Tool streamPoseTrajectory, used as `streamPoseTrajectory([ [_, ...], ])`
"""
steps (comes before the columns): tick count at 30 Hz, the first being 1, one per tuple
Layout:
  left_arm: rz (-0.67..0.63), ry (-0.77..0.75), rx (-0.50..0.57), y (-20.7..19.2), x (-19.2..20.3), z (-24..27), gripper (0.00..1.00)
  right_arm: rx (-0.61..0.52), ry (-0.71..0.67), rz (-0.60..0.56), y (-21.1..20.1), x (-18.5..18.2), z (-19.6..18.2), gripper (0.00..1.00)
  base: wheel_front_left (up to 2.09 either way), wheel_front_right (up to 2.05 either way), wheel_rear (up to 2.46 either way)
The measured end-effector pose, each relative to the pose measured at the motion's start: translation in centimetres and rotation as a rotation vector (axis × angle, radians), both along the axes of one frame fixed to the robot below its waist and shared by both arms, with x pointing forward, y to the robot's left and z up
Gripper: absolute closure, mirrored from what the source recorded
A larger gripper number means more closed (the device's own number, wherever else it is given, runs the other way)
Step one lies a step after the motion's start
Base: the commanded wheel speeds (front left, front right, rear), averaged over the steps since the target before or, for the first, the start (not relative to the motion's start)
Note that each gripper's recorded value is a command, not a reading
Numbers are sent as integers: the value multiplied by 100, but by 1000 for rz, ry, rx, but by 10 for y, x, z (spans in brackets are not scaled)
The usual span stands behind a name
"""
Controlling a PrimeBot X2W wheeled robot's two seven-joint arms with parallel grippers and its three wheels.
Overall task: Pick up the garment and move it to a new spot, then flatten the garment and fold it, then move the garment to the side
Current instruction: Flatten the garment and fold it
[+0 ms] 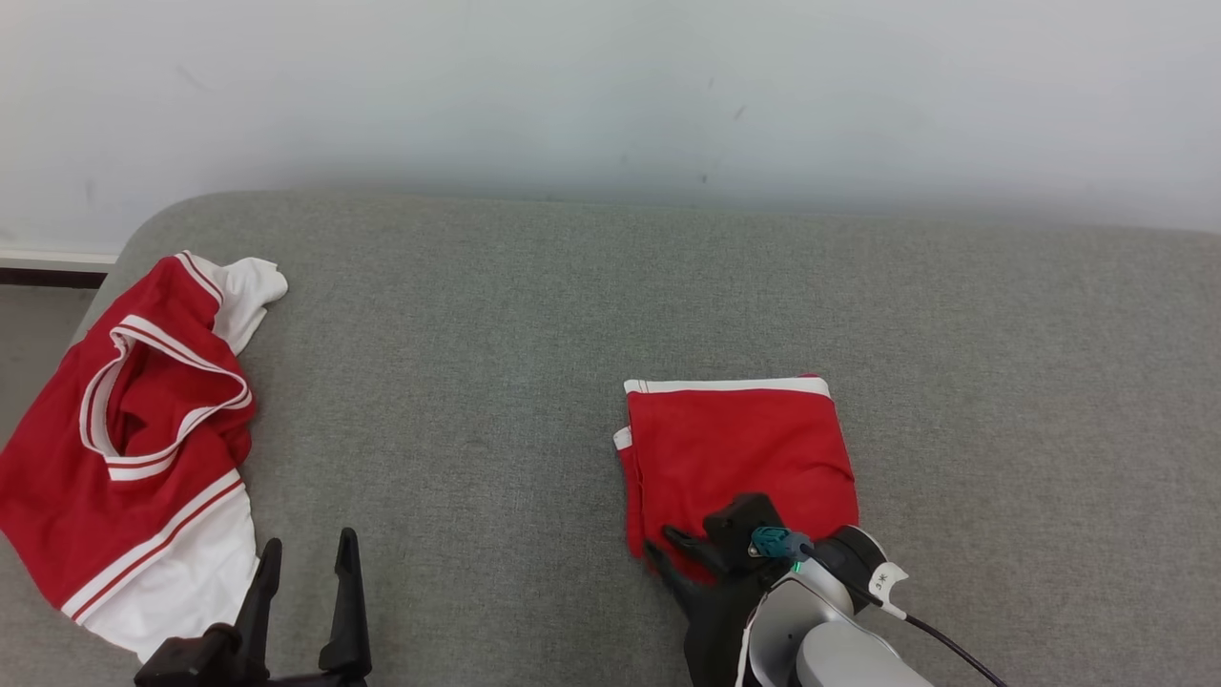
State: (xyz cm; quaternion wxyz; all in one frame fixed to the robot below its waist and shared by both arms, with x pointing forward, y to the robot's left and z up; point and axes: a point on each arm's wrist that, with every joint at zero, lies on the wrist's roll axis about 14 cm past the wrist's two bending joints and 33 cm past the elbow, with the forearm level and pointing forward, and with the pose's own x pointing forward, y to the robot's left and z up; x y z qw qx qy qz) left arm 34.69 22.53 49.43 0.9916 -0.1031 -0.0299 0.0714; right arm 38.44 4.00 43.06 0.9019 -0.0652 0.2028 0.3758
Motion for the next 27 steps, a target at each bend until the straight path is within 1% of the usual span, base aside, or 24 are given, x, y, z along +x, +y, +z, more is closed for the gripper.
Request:
streamPoseTrajectory([
  [1, 1, 0, -1, 0, 0, 0, 0, 1, -2, 2, 1, 0, 0, 73, 0, 0, 0],
  [2, 4, -1, -2, 1, 0, 0, 0, 4, -7, 5, 1, 0, 1, 77, 0, 0, 0],
  [3, 5, -2, -4, 1, 0, 1, 0, 6, -11, 7, 2, -1, 3, 85, 0, 0, 0],
  [4, 5, -4, -4, 1, 0, 1, 0, 8, -14, 10, 3, -1, 4, 96, 0, 0, 0],
  [5, 5, -5, -4, 1, 0, 1, 0, 10, -18, 14, 4, -2, 5, 97, 0, 0, 0],
  [6, 4, -6, -4, 1, 0, 2, 0, 15, -23, 19, 6, -3, 7, 100, 0, 0, 0],
  [13, -2, -10, -5, -2, 3, 3, 0, 3, 1, 36, 7, -15, -1, 100, 0, 0, 0],
  [22, -10, -4, -4, -5, 5, 1, 0, 18, -7, 38, 8, -14, 3, 100, 0, 0, 0],
  [23, -10, -5, -4, -5, 5, 1, 0, 29, -11, 40, 10, -14, 6, 100, 0, 0, 0],
  [27, -4, -16, -5, -2, 2, 5, 0, 143, -44, 26, 17, -19, 28, 100, 0, 0, 0],
])
